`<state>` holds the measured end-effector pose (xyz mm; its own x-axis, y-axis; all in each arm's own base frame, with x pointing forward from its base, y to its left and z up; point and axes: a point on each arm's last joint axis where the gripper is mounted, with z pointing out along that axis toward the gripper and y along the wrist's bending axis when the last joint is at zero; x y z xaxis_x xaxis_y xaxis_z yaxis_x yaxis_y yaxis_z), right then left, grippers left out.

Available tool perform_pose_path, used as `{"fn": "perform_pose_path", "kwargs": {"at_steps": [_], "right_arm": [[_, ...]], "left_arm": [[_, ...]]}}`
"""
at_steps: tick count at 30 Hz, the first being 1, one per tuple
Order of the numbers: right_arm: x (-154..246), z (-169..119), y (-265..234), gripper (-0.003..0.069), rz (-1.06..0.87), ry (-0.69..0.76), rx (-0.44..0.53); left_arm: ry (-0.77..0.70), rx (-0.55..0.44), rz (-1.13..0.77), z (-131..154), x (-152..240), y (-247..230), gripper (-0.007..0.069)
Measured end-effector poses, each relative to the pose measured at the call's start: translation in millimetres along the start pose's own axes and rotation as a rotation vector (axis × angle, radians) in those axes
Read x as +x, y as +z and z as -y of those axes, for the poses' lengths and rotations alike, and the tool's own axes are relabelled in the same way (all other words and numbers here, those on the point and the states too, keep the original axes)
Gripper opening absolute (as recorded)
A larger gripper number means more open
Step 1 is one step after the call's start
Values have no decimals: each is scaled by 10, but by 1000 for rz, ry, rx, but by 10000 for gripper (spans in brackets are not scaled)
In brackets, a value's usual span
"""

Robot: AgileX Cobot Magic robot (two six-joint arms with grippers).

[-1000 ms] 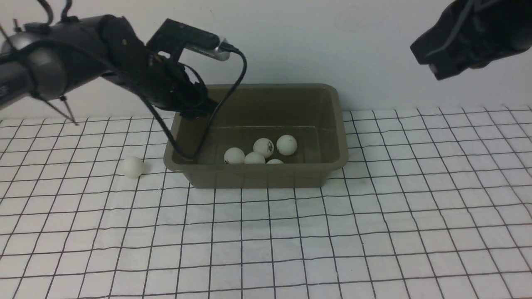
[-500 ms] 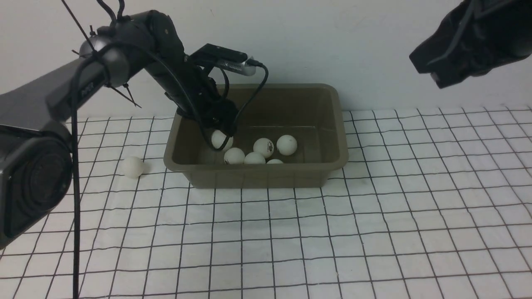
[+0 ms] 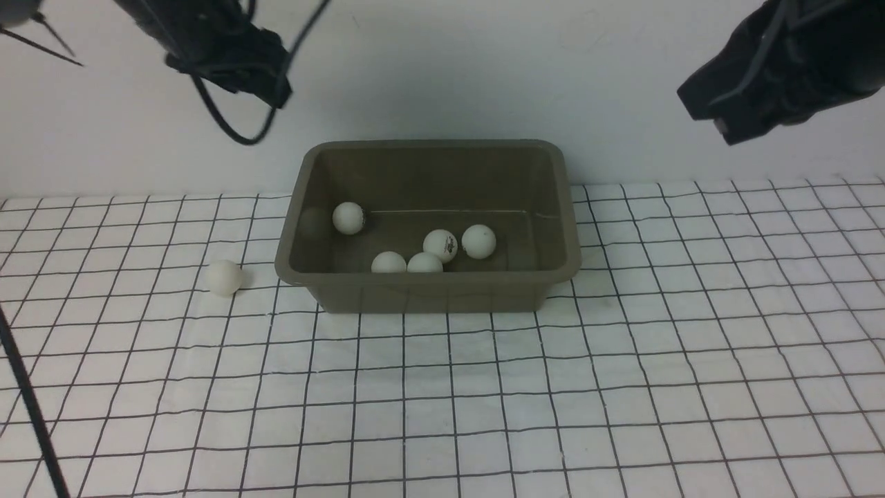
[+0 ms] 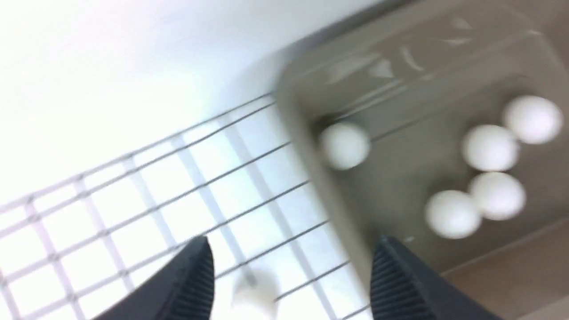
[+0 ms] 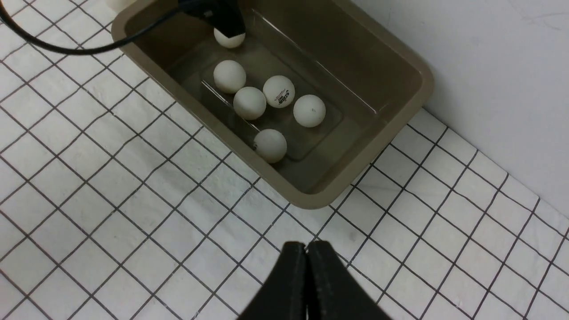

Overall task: Put the table tennis balls into the box on the white checkered tablecloth.
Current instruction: 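Reach for and grasp a ping pong ball on the table beside the basket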

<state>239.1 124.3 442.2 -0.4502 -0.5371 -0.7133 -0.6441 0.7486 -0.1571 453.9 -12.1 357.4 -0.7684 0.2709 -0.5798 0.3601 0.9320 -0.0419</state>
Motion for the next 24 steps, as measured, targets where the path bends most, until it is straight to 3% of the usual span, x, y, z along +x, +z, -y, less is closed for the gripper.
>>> {"fn": "perform_pose_path", "kwargs": {"at_steps": [5, 15, 24], "right_arm": [[-1, -4, 0, -17, 2, 1, -5], [-3, -7, 0, -17, 3, 3, -8], [-4, -12, 0, -17, 5, 5, -14]], "left_arm": [[-154, 58, -94, -373, 432, 91, 426], [-236, 108, -285, -351, 1049, 680, 426], [-216, 40, -216, -267, 1124, 933, 426]]}}
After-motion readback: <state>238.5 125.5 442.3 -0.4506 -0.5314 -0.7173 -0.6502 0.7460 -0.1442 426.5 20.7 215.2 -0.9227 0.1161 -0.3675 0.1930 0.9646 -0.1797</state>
